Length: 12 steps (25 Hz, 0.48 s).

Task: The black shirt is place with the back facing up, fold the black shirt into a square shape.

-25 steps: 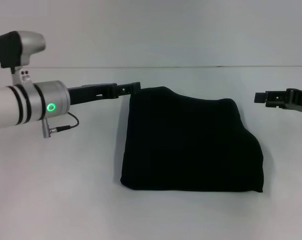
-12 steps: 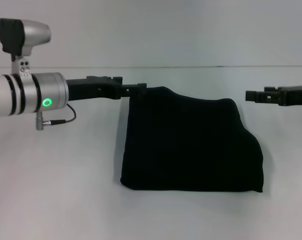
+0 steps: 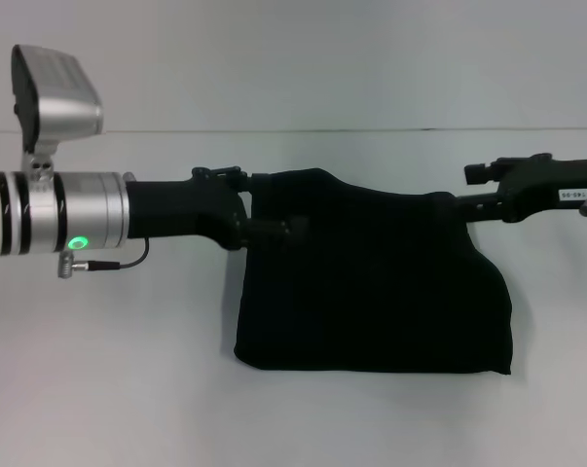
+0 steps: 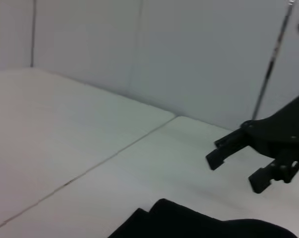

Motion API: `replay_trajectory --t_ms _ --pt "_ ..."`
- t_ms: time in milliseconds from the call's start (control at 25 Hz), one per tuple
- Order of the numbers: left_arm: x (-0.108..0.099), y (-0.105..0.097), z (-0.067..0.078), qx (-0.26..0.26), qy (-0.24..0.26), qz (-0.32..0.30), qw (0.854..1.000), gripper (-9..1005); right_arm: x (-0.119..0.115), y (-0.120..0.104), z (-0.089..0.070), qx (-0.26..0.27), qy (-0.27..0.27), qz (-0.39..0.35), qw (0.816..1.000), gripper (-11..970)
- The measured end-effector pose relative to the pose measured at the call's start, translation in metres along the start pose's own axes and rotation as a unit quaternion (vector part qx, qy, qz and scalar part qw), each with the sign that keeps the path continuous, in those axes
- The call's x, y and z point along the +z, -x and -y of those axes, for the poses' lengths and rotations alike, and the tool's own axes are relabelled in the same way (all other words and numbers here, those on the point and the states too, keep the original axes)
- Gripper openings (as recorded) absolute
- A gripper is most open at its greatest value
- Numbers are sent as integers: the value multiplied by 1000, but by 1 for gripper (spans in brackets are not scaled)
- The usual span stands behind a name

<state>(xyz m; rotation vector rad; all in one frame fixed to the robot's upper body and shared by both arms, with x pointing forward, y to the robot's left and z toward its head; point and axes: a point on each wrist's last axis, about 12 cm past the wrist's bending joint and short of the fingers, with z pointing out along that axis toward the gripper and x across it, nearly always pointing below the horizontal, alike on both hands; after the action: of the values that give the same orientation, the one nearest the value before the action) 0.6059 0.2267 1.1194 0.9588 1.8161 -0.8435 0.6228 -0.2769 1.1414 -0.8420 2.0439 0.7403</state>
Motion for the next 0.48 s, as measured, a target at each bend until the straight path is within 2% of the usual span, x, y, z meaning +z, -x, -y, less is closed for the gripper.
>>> replay_trajectory --t_ms 160,480 --pt "-3 -1 3 21 -7 -1 1000 908 1 5 -2 -12 5 -14 1000 904" --pt "3 6 2 59 -24 -45 997 908 10 6 -3 -32 0 -41 999 903"
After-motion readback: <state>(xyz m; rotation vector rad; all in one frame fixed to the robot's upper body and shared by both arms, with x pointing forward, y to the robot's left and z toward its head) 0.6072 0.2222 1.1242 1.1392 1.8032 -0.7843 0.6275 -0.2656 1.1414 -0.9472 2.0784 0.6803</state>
